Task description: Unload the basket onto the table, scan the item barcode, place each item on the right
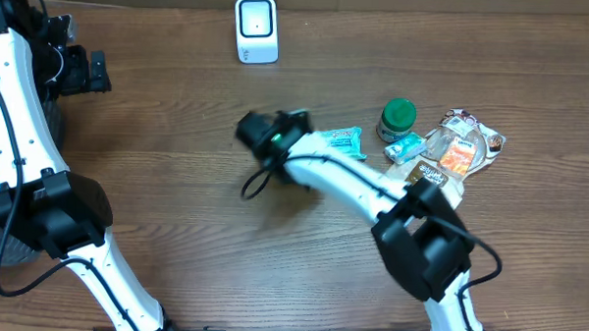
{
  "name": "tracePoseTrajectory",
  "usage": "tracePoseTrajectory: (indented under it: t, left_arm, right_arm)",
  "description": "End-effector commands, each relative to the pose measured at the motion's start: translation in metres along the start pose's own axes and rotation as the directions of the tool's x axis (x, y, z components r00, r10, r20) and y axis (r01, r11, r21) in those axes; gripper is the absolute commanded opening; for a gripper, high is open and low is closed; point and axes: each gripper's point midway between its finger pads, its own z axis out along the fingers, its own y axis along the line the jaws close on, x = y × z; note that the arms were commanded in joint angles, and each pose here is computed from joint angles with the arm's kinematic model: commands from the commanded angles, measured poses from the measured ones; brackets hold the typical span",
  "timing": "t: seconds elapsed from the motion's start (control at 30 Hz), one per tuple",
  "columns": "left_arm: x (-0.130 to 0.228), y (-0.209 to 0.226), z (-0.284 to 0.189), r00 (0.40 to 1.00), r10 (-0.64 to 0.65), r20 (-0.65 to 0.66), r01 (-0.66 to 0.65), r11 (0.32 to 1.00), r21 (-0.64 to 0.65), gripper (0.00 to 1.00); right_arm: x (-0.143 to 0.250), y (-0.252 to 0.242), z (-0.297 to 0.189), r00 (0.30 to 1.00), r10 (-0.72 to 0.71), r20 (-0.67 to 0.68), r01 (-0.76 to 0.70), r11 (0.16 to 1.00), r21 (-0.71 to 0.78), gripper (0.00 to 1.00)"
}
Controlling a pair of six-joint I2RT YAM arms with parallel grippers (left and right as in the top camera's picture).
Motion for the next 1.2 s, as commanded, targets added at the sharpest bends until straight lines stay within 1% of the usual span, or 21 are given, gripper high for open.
tracePoseTrajectory:
  t: [0.0,0.07,0.17,0.27,0.43,0.73,0.8,0.87,0.97,1.1,1.17]
  left_arm:
    - [-0.004,-0.005,-0.011,0.999,0.019,0.037,-0.019,1.0,-0.001,1.0]
    - [-0.004,-0.005,-0.011,0.999,0.019,0.037,-0.019,1.0,0.0,1.0]
    - [-0.004,-0.005,-0.011,0.999,0.019,0.037,-0.019,1.0,0.0,0.99]
    - [-0.004,-0.004,-0.011,0.999,0.018,0.037,-0.018,1.0,-0.001,1.0]
    - [-0.007,-0.004,-0.012,0.999,0.02,0.05,-0.02,1.0,-0.003,1.0]
    - [-0.008,-0.004,-0.012,0.998,0.02,0.051,-0.02,1.0,-0.004,0.99]
    - [-0.008,-0.004,-0.012,0.999,0.02,0.051,-0.02,1.0,-0.004,1.0]
    - [-0.008,-0.004,-0.012,0.999,0.02,0.051,-0.02,1.0,-0.004,1.0]
    - [-0.008,-0.004,-0.012,0.998,0.021,0.051,-0.02,1.0,-0.003,0.99]
    - [-0.008,-0.004,-0.012,0.998,0.021,0.051,-0.02,1.0,-0.003,1.0]
    - [-0.008,-0.004,-0.012,0.999,0.02,0.051,-0.02,1.0,-0.003,1.0]
  right_arm:
    - [-0.022,-0.013,-0.002,0.997,-0.065,0.042,0.067,0.997,-0.032,0.52]
    - [-0.037,-0.008,-0.001,0.984,-0.147,0.099,0.152,0.987,-0.047,0.56]
    - [-0.047,0.001,-0.002,0.965,-0.215,0.15,0.227,0.971,-0.068,0.6]
    - [-0.05,0.008,0.001,0.955,-0.242,0.17,0.257,0.964,-0.075,0.61]
    - [-0.043,0.014,0.017,0.955,-0.263,0.139,0.274,0.959,-0.069,0.63]
    - [-0.024,0.024,0.044,0.95,-0.305,0.066,0.309,0.949,-0.068,0.62]
    - [-0.02,0.021,0.051,0.95,-0.31,0.047,0.312,0.948,-0.056,0.6]
    - [-0.019,0.017,0.055,0.951,-0.308,0.037,0.31,0.95,-0.044,0.55]
    - [-0.018,0.013,0.058,0.953,-0.301,0.027,0.302,0.953,-0.035,0.5]
    - [-0.01,0.012,0.062,0.96,-0.28,0.007,0.28,0.959,-0.036,0.41]
    - [-0.003,0.014,0.066,0.959,-0.283,-0.01,0.282,0.958,-0.053,0.4]
